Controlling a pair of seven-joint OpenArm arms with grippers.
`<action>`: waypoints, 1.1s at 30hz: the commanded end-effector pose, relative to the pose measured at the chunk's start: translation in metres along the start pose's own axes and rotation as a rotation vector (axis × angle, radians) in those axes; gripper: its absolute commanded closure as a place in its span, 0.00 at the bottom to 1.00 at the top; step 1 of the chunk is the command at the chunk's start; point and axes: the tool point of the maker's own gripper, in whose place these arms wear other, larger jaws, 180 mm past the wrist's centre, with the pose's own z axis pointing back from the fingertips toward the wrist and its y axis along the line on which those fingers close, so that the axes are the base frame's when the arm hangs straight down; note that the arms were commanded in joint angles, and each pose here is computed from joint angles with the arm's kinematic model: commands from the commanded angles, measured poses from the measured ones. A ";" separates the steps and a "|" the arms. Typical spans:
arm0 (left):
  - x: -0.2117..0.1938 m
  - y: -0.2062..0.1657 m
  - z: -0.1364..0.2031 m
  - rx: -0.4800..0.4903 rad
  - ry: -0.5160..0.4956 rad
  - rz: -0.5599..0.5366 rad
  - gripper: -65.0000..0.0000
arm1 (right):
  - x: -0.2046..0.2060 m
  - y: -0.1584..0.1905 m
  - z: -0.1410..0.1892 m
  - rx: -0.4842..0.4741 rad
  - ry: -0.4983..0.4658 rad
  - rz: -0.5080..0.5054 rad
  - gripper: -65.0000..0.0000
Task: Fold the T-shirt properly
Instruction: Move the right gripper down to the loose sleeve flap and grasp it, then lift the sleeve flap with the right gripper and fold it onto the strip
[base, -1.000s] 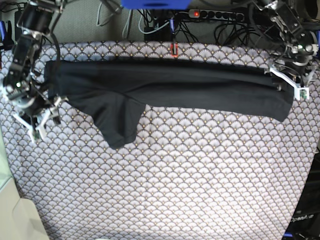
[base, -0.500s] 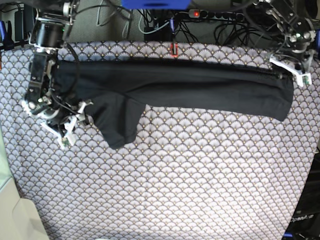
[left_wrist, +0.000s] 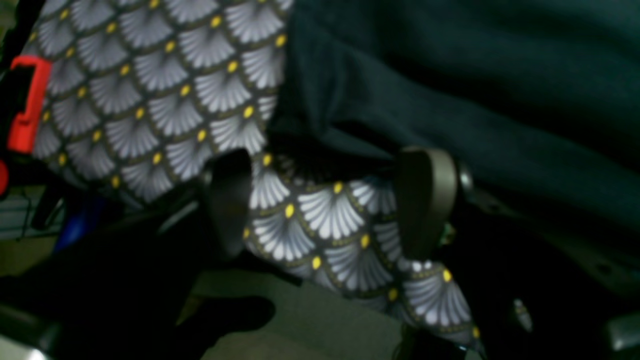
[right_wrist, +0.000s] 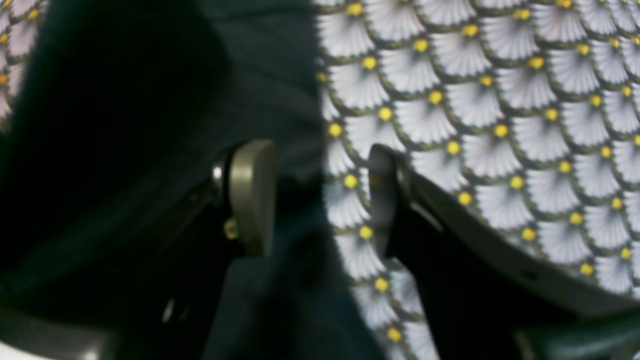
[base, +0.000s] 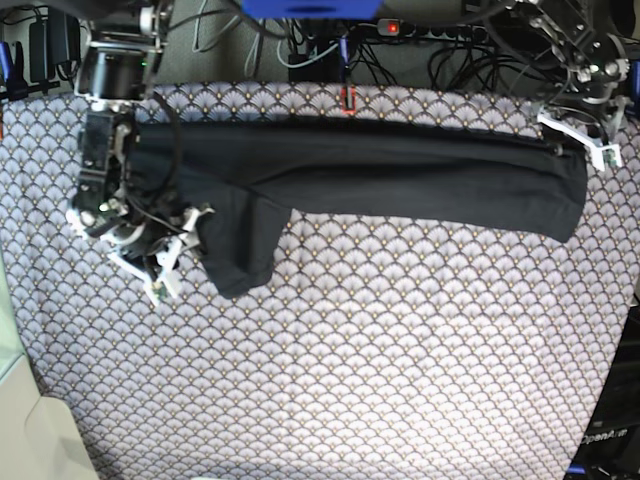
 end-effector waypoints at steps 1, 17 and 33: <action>0.016 0.007 0.003 0.017 -0.051 -0.008 0.33 | 0.019 -0.005 0.004 -0.011 -0.056 0.005 0.51; 0.035 0.010 0.012 0.040 -0.096 -0.038 0.33 | -0.008 -0.008 -0.013 0.024 -0.026 -0.052 0.51; 0.038 0.011 0.013 0.046 -0.105 -0.039 0.33 | -0.008 -0.004 -0.013 0.028 -0.026 -0.044 1.00</action>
